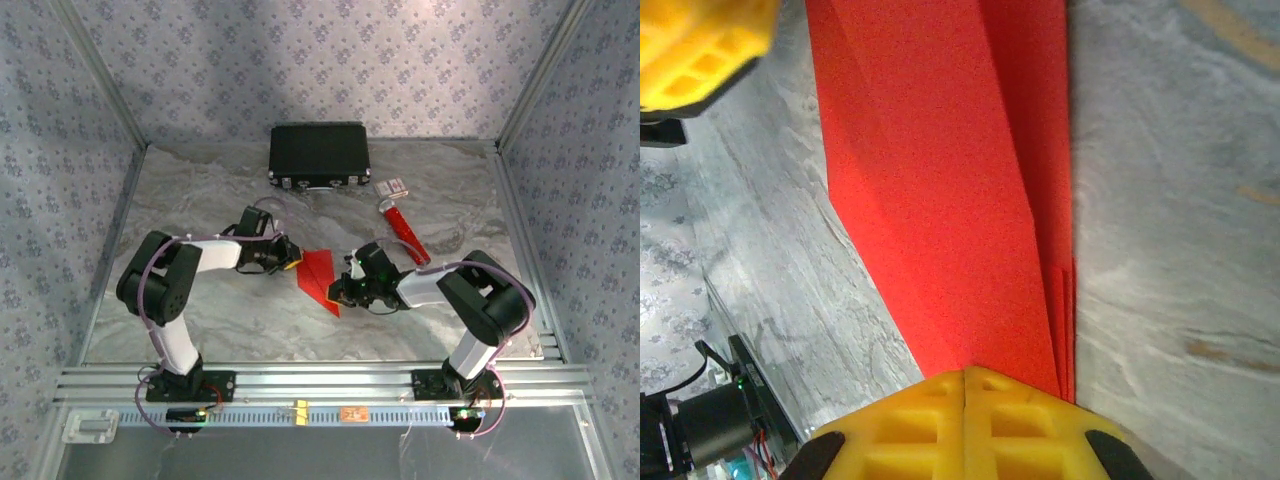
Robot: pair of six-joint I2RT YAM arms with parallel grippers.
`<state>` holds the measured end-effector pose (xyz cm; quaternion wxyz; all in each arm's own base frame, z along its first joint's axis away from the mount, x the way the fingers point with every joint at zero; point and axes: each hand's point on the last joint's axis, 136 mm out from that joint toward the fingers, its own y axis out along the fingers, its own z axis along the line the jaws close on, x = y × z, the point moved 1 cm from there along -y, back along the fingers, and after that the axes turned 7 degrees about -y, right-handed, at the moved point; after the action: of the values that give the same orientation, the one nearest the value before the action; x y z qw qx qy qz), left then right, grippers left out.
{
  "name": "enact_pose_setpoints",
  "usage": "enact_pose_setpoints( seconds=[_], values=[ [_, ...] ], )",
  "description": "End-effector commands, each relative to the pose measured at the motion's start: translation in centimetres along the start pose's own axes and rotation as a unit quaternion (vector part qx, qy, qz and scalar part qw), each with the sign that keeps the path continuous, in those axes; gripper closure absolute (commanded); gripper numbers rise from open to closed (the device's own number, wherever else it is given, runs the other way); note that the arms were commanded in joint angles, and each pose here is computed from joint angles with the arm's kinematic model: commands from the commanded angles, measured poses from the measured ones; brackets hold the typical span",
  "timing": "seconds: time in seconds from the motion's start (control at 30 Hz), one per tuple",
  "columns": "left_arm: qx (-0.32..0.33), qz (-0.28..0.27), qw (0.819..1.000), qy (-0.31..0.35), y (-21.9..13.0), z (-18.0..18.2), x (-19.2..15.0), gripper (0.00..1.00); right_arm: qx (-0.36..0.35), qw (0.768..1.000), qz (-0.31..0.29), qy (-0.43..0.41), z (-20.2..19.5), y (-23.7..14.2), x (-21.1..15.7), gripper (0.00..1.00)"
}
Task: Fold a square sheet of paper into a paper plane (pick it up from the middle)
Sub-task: Fourth fold the wing at the center of the table.
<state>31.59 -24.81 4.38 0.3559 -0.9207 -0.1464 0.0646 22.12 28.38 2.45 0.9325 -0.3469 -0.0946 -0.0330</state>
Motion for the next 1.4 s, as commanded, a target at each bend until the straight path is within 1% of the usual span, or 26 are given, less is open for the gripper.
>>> enact_pose_setpoints(
  seconds=[0.0,0.1,0.23,0.33,0.43,0.6,0.77,0.93,1.0,1.07,1.2,1.37],
  values=[
    [-0.033,0.004,0.999,0.025,-0.8,-2.0,-1.4,0.88,-0.098,0.993,0.062,0.037,-5.2,-0.6,-3.7,1.00],
    [-0.051,0.025,0.997,0.043,-0.4,-3.0,-3.1,0.88,-0.098,0.993,0.061,0.037,-5.2,-0.8,-3.6,1.00],
    [-0.059,0.058,0.995,0.062,1.5,-3.8,-4.6,0.89,-0.098,0.993,0.060,0.038,-5.2,-0.8,-3.5,1.00],
    [-0.051,0.057,0.995,0.059,2.7,-3.5,-4.0,0.90,-0.098,0.993,0.061,0.038,-5.1,-0.8,-3.6,1.00],
    [-0.026,0.045,0.997,0.057,3.5,-2.7,-2.8,0.91,-0.101,0.992,0.061,0.038,-5.2,-0.9,-3.7,1.00],
    [0.004,0.025,0.999,0.036,4.3,-0.1,-0.6,0.91,-0.105,0.992,0.063,0.040,-5.5,-0.9,-3.8,1.00],
    [0.022,0.006,1.000,0.015,3.4,1.9,1.9,0.91,-0.115,0.991,0.063,0.040,-5.8,-1.0,-3.9,1.00],
    [0.039,-0.013,0.999,0.003,2.5,2.6,4.4,0.91,-0.116,0.991,0.062,0.037,-5.8,-1.0,-4.0,1.00],
    [0.051,-0.016,0.999,0.001,2.2,2.7,5.1,0.91,-0.117,0.990,0.064,0.037,-5.8,-1.0,-4.1,1.00],
    [0.082,-0.020,0.996,0.012,1.6,2.7,5.7,0.89,-0.121,0.990,0.064,0.035,-5.8,-1.1,-4.1,1.00],
    [0.066,-0.016,0.997,0.024,0.4,0.7,5.2,0.88,-0.122,0.990,0.059,0.030,-5.5,-1.2,-3.7,1.00],
    [0.032,-0.030,0.998,0.046,-1.5,-2.2,3.7,0.87,-0.121,0.990,0.063,0.025,-5.1,-1.0,-3.2,1.00]
  ],
)
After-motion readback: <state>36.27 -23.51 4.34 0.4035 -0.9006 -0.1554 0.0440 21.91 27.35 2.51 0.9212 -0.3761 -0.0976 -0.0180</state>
